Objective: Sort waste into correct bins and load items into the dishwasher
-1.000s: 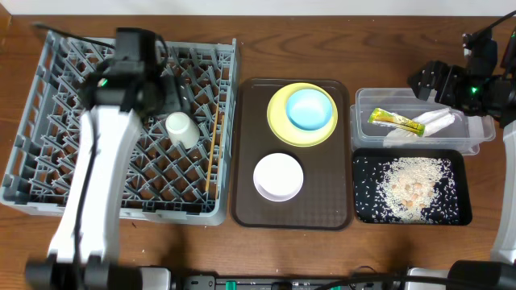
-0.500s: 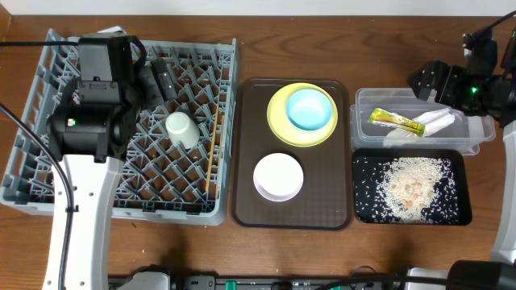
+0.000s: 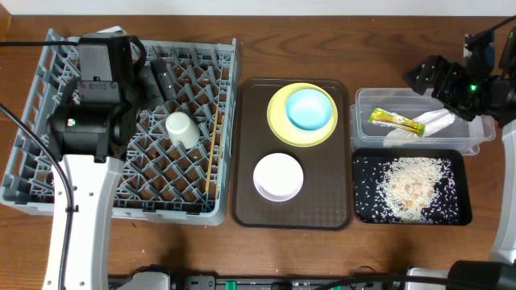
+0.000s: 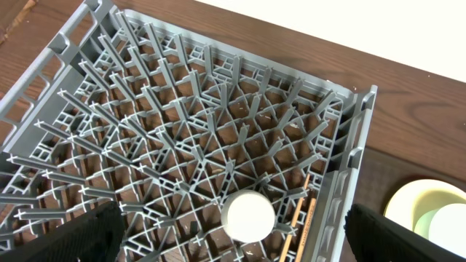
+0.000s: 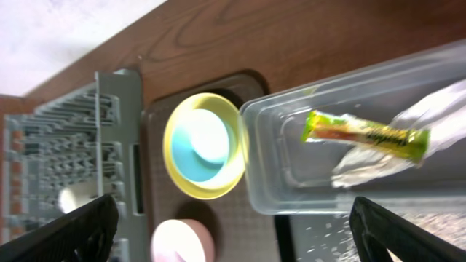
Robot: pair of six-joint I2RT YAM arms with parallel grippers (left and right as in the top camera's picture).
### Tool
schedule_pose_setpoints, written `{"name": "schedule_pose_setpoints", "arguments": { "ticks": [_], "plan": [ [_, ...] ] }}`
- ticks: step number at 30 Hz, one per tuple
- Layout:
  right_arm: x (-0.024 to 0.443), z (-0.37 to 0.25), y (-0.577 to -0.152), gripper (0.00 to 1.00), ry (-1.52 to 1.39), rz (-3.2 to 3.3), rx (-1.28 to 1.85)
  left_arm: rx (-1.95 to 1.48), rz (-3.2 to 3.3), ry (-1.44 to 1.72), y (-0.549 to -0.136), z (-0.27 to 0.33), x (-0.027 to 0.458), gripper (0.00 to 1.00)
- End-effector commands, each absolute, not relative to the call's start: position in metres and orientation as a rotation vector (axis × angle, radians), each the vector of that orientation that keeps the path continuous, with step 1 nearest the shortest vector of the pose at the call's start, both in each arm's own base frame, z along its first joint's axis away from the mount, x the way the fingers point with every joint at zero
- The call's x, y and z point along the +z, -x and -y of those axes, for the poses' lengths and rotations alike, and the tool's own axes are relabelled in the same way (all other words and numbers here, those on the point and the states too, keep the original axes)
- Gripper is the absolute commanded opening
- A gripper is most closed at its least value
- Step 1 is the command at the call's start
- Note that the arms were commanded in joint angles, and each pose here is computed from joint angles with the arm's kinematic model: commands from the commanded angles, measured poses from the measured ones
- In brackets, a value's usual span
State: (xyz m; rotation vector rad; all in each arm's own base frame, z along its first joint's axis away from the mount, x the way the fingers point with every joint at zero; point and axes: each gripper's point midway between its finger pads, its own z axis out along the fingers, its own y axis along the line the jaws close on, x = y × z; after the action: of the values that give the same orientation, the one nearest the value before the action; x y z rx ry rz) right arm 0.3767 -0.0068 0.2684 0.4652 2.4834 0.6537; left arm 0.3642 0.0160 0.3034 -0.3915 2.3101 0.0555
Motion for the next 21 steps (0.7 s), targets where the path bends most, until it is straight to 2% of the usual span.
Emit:
{"name": "schedule_pose_setpoints", "arguments": {
  "ticks": [1, 3, 6, 10, 16, 18, 21],
  "plan": [
    [0.267, 0.011, -0.376, 0.99, -0.575, -2.482, 0.632, 0.072, -2.3, 0.408, -0.364, -0.02, 0.306, 0.99],
    [0.256, 0.029, -0.368, 0.99, -0.631, -2.528, 0.481, 0.072, -2.3, 0.408, -0.364, -0.02, 0.306, 0.99],
    [0.249, 0.033, -0.359, 0.99, -0.681, -2.565, 0.436, 0.072, -2.3, 0.408, -0.364, -0.02, 0.306, 0.99],
    [0.246, 0.017, -0.356, 0.99, -0.535, -2.616, 0.418, 0.072, -2.3, 0.408, -0.364, -0.02, 0.306, 0.99],
    [0.239, 0.022, -0.354, 0.99, -0.47, -2.654, 0.1, 0.053, -2.295, 0.402, -0.366, -0.017, 0.307, 0.99],
    [0.239, 0.013, -0.354, 0.99, -0.431, -2.663, 0.103, 0.047, -2.278, 0.402, -0.369, -0.017, 0.31, 0.98],
    [0.243, -0.034, -0.352, 0.99, -0.132, -2.687, 0.345, 0.027, -2.275, 0.446, -0.368, -0.016, 0.309, 0.98]
  ]
}}
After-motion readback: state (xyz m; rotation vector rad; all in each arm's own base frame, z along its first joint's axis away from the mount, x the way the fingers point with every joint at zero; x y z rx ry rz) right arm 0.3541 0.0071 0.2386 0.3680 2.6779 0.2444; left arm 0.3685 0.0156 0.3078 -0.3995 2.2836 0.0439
